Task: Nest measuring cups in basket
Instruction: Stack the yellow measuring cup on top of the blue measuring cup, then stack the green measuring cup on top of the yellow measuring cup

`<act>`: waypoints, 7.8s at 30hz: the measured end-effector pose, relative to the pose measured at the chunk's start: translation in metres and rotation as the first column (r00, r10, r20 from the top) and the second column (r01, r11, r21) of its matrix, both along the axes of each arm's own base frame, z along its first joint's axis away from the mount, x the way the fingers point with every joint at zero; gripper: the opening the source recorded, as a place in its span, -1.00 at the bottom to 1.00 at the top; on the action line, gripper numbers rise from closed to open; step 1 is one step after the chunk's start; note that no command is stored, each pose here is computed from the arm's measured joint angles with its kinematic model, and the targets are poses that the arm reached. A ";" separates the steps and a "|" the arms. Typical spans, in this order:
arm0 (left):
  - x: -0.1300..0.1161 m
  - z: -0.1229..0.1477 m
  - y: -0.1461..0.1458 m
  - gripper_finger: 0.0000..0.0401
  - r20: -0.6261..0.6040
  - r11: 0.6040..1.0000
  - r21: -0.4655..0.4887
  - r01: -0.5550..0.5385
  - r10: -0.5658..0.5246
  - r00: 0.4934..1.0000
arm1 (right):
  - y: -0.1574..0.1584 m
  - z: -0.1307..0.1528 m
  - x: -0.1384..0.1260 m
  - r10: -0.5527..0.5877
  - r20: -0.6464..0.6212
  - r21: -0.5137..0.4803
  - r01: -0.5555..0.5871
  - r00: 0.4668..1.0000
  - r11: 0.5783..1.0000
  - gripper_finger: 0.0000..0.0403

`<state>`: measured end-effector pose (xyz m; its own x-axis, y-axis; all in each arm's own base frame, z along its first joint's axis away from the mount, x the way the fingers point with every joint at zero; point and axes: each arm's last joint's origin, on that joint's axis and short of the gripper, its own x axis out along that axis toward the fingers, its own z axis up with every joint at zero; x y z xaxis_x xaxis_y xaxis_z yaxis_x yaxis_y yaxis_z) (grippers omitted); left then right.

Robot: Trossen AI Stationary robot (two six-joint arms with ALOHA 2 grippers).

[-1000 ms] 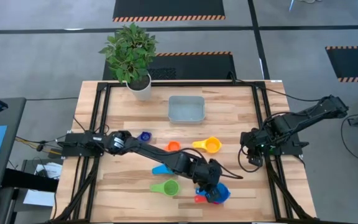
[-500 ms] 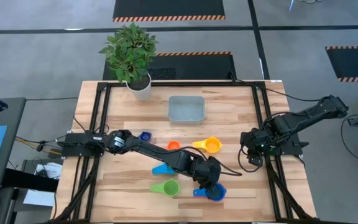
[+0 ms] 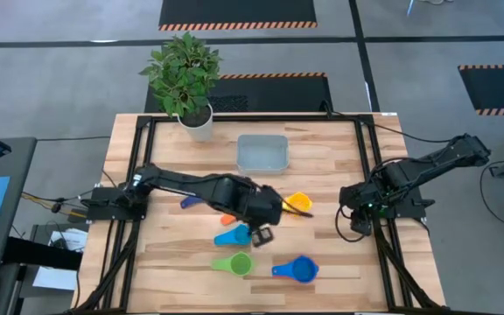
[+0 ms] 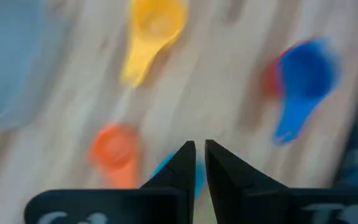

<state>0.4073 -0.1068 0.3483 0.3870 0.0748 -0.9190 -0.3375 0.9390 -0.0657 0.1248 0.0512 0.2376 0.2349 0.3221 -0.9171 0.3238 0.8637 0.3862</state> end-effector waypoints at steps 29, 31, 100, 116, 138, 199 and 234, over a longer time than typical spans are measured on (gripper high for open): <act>-0.153 -0.108 0.031 -1.00 0.249 0.995 -0.089 -0.051 0.072 0.966 | -0.066 0.040 0.132 -0.132 0.508 -0.165 0.247 0.851 0.955 -0.22; -0.154 -0.110 0.038 -1.00 0.322 0.991 -0.118 -0.065 0.100 0.941 | -0.073 0.037 0.137 -0.154 0.405 -0.186 0.246 0.901 0.951 -0.18; -0.128 -0.108 0.091 -0.73 0.469 0.997 -0.009 0.078 -0.065 0.881 | -0.030 0.036 0.159 -0.234 -0.186 -0.145 0.209 0.954 0.967 -0.97; -0.130 -0.110 0.091 -0.73 0.452 0.998 -0.034 0.048 -0.027 0.891 | 0.089 0.086 0.120 -0.140 -0.076 -0.044 0.137 0.987 0.990 -0.97; -0.129 -0.109 0.092 -0.73 0.455 0.999 -0.013 0.051 -0.040 0.890 | 0.147 0.014 0.158 -0.264 -0.184 -0.099 0.250 0.947 0.963 -0.97; -0.114 -0.147 -0.023 -0.45 0.334 0.835 -0.549 0.046 0.169 0.928 | 0.058 0.002 0.172 -0.108 -0.408 -0.307 -0.025 0.906 0.952 -0.08; -0.045 -0.167 -0.071 -0.35 -0.204 0.960 -0.164 -0.228 0.194 0.960 | 0.093 0.016 0.128 -0.058 -0.422 -0.531 -0.195 0.904 0.825 -0.13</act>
